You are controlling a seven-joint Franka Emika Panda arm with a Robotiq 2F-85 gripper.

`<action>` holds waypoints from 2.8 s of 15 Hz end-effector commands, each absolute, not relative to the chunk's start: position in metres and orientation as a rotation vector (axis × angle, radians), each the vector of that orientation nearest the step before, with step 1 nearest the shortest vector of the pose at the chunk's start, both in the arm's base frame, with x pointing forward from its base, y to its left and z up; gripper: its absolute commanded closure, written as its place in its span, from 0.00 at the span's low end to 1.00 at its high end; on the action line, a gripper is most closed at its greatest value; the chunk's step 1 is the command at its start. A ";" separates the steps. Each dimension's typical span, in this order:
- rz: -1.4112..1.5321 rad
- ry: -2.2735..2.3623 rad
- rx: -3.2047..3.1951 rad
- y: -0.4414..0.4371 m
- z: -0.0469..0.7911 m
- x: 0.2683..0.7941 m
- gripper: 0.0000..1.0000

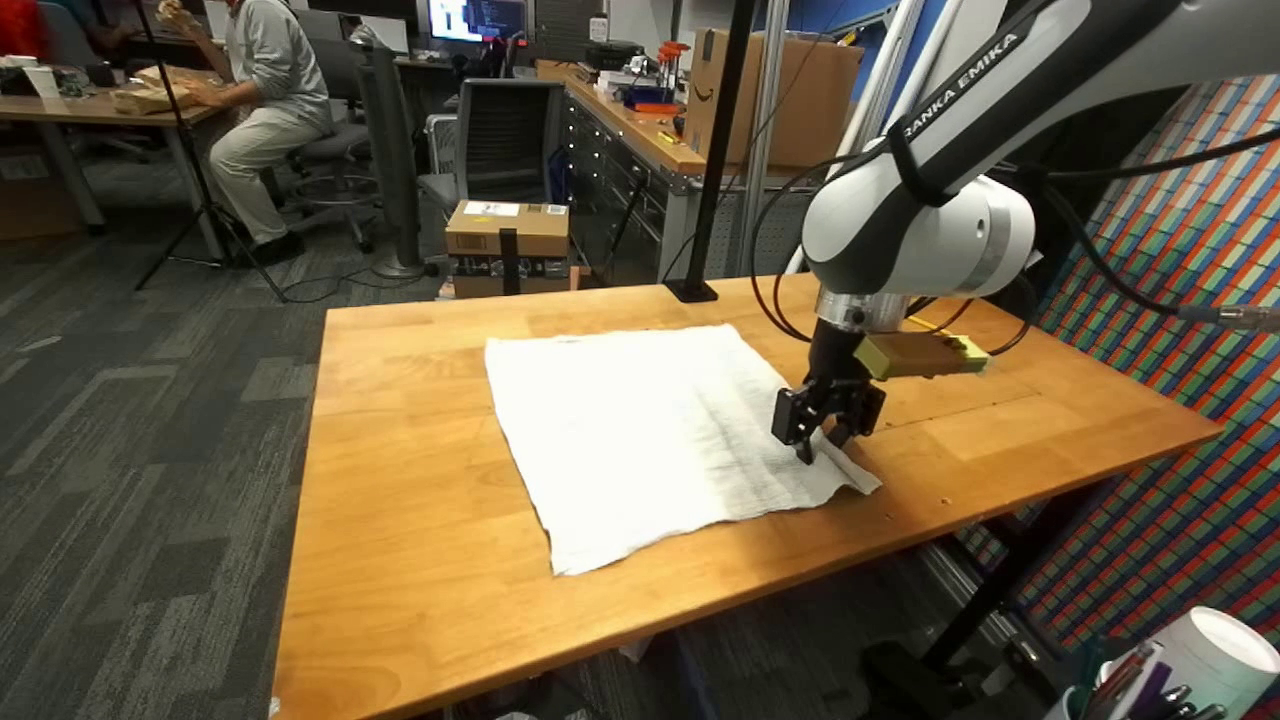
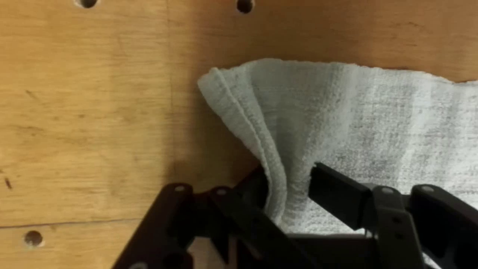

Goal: Fold up the cloth

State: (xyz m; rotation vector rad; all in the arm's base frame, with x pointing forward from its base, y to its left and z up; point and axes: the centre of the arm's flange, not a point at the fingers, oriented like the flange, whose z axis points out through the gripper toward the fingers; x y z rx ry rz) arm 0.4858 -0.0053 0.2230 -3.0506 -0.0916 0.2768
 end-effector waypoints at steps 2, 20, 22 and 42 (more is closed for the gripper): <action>0.372 -0.109 -3.022 0.030 0.253 0.485 0.97; 0.263 -0.333 -3.100 0.123 0.398 0.595 0.93; 0.242 -0.394 -3.122 0.147 0.397 0.618 0.93; 0.245 -0.783 -3.183 0.309 0.407 0.684 0.93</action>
